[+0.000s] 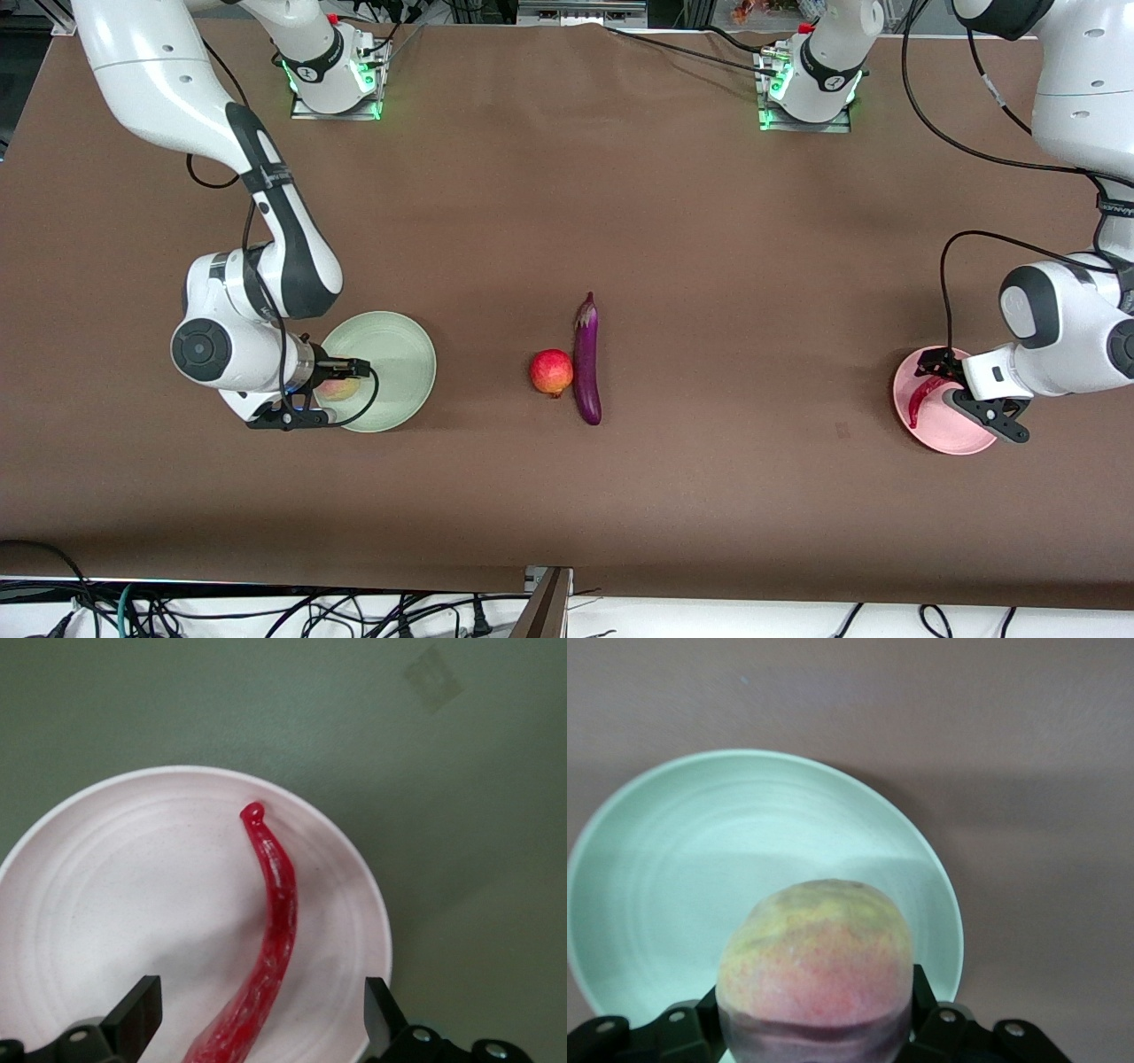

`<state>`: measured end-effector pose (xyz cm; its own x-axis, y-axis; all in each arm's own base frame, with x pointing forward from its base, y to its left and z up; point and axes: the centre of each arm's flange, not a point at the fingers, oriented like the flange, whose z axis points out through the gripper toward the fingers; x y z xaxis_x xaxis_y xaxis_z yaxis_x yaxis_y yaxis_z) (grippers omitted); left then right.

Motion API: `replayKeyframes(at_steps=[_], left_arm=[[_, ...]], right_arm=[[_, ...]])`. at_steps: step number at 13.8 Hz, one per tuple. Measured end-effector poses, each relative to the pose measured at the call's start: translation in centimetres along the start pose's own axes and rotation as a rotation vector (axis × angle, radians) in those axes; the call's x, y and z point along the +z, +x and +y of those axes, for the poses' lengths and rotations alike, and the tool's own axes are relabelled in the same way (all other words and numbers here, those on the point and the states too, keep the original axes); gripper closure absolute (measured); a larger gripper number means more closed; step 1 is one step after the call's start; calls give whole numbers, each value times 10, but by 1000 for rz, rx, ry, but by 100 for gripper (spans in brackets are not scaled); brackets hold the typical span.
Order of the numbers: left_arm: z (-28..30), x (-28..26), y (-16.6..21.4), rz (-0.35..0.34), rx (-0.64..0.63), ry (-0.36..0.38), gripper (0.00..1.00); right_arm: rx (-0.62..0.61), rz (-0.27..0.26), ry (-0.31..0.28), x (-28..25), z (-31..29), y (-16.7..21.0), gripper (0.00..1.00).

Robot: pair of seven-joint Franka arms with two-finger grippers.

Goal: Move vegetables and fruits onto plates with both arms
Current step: 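Carry the peach onto the green plate and open the right gripper, then grasp the purple eggplant with the left gripper while the right gripper reaches the pomegranate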

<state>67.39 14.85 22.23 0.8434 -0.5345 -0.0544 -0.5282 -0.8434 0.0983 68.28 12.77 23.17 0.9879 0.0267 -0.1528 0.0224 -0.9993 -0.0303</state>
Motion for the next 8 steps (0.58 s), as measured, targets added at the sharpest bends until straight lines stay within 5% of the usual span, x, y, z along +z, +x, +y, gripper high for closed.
replayKeyframes(at_steps=[8], left_arm=[[88,-33,67,-30,-194,-180,0]], right_arm=[[-10,-37,0,31,-7,-1,25]])
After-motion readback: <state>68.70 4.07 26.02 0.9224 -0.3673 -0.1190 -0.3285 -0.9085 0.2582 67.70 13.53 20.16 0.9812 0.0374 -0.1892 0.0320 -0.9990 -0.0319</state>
